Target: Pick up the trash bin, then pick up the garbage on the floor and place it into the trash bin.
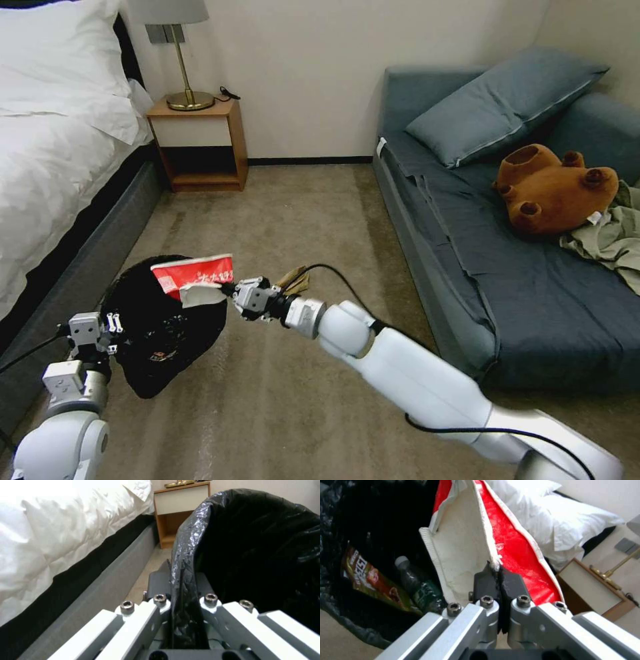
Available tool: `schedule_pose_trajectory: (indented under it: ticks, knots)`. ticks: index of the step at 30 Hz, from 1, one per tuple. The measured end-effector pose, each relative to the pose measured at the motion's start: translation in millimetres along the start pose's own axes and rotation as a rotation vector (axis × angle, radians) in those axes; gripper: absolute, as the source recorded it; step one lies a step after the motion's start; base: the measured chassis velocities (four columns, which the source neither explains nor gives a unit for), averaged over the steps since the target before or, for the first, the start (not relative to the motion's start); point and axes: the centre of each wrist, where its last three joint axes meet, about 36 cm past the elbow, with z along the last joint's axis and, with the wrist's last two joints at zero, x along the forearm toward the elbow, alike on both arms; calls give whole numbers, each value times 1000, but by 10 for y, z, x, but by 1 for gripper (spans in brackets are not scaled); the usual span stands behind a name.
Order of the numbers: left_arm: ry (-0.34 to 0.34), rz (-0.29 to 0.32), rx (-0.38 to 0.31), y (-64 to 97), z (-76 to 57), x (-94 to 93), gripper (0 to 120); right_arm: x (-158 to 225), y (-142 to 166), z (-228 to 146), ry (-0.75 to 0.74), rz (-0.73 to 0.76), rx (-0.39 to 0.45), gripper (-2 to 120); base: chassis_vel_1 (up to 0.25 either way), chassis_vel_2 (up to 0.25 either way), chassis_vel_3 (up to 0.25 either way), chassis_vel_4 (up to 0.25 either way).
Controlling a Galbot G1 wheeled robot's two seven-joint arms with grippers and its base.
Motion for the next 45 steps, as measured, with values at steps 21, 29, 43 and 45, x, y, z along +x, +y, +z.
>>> schedule_pose_trajectory:
  ticks: [21,29,43,45]
  knots:
    - [10,6,7,-48,-45,-7,4,-453,554,62,-17,68,-16,31,0,0,0,0]
    - [9,6,13,-66,-77,-38,4,-467,651,31,-26,67,-28,56,0,0,0,0]
    - [9,-53,21,213,-14,-55,4,-411,516,-104,75,271,-150,100,0,0,0,0]
    - [0,-58,13,281,-50,-44,4,-392,489,-84,134,330,-180,100,0,0,0,0]
